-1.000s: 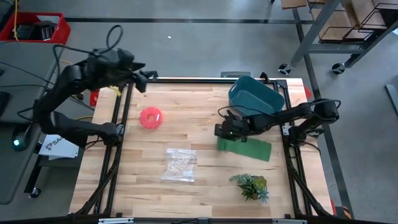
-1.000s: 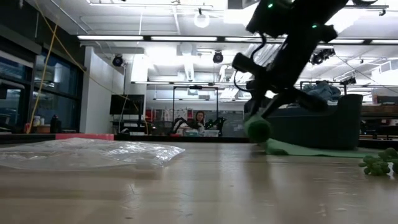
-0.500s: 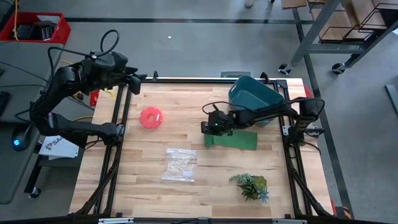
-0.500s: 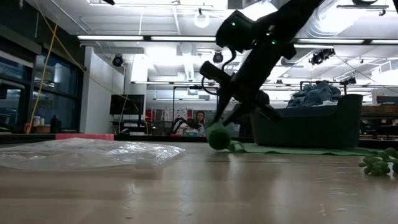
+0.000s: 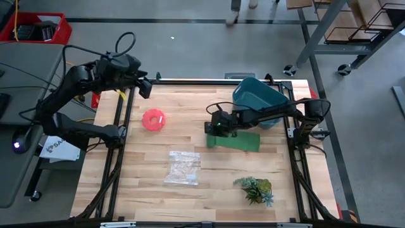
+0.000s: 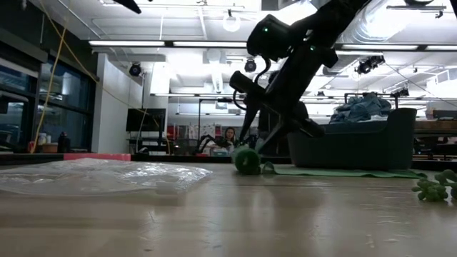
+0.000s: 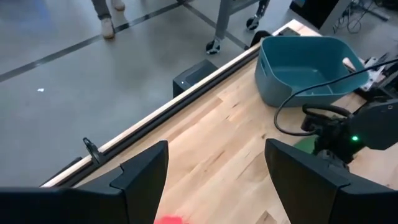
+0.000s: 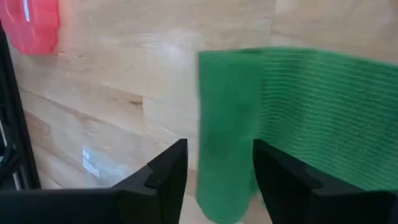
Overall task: Roll bandage
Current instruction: Roll the green bandage
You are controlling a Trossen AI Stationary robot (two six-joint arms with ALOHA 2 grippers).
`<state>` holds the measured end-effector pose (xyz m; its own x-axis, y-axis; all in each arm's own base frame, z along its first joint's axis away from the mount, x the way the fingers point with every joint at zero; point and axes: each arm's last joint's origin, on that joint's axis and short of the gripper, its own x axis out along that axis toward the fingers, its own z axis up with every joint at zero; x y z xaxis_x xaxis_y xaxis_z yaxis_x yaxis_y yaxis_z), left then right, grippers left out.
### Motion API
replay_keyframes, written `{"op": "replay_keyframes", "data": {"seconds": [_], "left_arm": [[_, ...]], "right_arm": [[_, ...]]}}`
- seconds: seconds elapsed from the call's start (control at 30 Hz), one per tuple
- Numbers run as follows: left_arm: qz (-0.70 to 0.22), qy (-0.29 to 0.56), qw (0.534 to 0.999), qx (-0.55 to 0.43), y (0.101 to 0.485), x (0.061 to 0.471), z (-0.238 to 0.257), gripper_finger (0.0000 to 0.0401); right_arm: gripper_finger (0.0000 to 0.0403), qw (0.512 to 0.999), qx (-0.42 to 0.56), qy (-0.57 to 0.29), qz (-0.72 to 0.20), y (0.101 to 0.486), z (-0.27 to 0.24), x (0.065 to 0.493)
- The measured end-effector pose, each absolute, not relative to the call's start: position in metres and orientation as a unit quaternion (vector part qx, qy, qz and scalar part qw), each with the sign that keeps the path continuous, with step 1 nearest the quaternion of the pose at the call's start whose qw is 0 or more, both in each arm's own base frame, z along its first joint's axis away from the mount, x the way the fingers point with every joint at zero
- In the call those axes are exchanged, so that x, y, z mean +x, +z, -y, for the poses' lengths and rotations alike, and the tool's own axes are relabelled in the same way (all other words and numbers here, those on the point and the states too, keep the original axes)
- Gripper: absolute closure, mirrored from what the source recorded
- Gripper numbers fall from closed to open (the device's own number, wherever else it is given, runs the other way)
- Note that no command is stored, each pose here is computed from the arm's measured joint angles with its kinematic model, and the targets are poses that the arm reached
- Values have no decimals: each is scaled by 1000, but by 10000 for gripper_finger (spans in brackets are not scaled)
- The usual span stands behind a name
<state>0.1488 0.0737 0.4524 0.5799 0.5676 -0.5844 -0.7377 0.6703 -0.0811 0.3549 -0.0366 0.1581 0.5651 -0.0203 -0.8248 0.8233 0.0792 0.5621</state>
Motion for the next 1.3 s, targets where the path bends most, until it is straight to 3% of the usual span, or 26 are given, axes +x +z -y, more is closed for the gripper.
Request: {"op": "replay_keyframes", "data": {"seconds": [0.37, 0.53, 0.63, 0.77, 0.83, 0.97, 1.17, 1.3], "left_arm": [[-306, 362, 869, -144, 442, 170, -83, 139], [-325, 335, 872, -147, 435, 182, -85, 139], [-307, 311, 888, -143, 424, 196, -87, 139], [-246, 232, 923, -185, 397, 221, -87, 140], [-224, 200, 930, -213, 379, 233, -86, 145], [-209, 184, 927, -253, 336, 257, -82, 194], [-283, 185, 894, -295, 268, 291, -76, 376], [-342, 173, 871, -308, 234, 310, -65, 388]], "right_arm": [[220, 671, 560, -341, -346, 173, 46, 342], [226, 665, 481, -358, -445, 186, 34, 312], [270, 625, 443, -375, -522, 181, 20, 284], [378, 602, 450, -373, -544, 173, 0, 252], [389, 590, 469, -377, -538, 168, -9, 237], [400, 573, 510, -397, -504, 160, -20, 210], [402, 579, 579, -404, -408, 151, -22, 193], [403, 576, 577, -431, -386, 148, -21, 187]]}}
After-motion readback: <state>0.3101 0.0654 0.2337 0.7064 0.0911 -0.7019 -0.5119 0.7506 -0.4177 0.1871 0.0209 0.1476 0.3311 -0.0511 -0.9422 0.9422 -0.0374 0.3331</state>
